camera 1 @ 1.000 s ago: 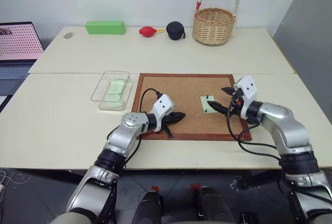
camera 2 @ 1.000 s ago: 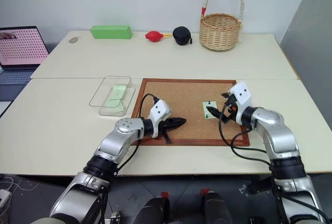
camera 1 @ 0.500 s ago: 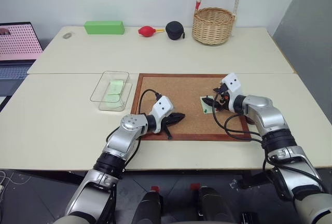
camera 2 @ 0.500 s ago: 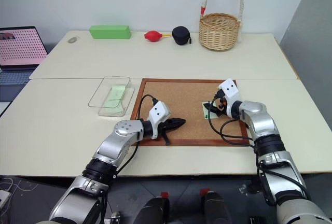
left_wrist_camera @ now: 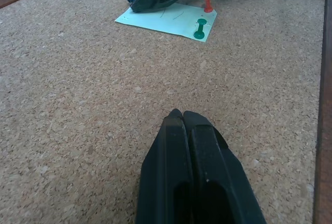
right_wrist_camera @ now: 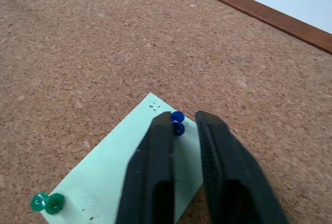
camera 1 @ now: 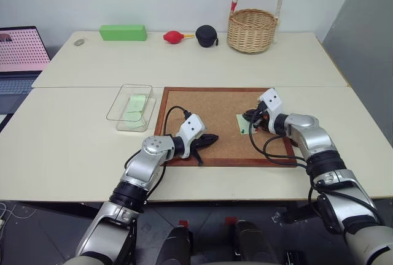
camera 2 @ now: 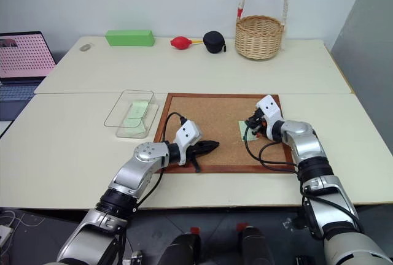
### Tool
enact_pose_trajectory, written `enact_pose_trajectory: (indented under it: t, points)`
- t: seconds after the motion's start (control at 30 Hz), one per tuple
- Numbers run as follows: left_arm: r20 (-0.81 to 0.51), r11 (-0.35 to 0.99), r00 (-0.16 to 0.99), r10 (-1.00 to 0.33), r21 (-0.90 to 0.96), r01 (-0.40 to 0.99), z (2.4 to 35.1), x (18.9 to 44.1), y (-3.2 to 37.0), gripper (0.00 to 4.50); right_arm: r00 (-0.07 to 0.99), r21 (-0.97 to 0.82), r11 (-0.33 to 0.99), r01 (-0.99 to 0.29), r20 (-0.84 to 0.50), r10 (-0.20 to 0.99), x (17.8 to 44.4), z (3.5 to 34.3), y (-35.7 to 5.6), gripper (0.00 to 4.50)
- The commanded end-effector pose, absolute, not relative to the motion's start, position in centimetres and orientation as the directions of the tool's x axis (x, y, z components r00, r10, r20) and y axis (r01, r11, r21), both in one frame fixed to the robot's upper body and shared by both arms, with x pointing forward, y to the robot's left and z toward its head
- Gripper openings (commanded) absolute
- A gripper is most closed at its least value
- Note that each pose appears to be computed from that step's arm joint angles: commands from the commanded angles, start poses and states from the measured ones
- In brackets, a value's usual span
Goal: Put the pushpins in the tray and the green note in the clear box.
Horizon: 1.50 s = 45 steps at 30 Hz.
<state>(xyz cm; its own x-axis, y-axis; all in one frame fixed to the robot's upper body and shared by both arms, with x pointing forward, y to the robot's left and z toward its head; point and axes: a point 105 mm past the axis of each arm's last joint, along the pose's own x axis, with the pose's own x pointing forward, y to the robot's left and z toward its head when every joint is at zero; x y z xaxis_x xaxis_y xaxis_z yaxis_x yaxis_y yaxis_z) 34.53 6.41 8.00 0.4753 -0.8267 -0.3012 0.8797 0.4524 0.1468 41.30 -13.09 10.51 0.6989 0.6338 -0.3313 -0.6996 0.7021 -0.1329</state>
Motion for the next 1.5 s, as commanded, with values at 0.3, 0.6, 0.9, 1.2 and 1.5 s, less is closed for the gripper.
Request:
enact_pose_trajectory:
  t: [0.3,0.6,0.9,1.2,1.5]
  points:
    - [-0.421,0.486,0.494,-0.761,0.135,0.864,5.5,34.8,7.8,0.00,0.712,-0.172,0.691,-0.702,-0.199,0.674,41.4,15.1,-12.4,0.04]
    - [-0.434,0.487,0.490,-0.756,0.125,0.864,5.1,35.0,7.6,0.00,0.736,-0.152,0.721,-0.677,-0.169,0.655,40.1,16.1,-13.4,0.04]
    - [-0.439,0.477,0.479,-0.760,0.122,0.870,4.9,34.7,7.6,0.00,0.830,-0.204,0.807,-0.554,-0.205,0.519,37.4,16.6,-19.8,0.04]
    - [-0.448,0.453,0.459,-0.767,0.128,0.882,4.7,34.8,7.4,0.00,0.861,-0.315,0.829,-0.462,-0.382,0.335,33.9,13.3,-25.8,0.04]
    - [-0.450,0.445,0.456,-0.768,0.136,0.885,4.6,34.8,7.3,0.00,0.859,-0.321,0.840,-0.437,-0.425,0.284,33.9,12.0,-27.2,0.85]
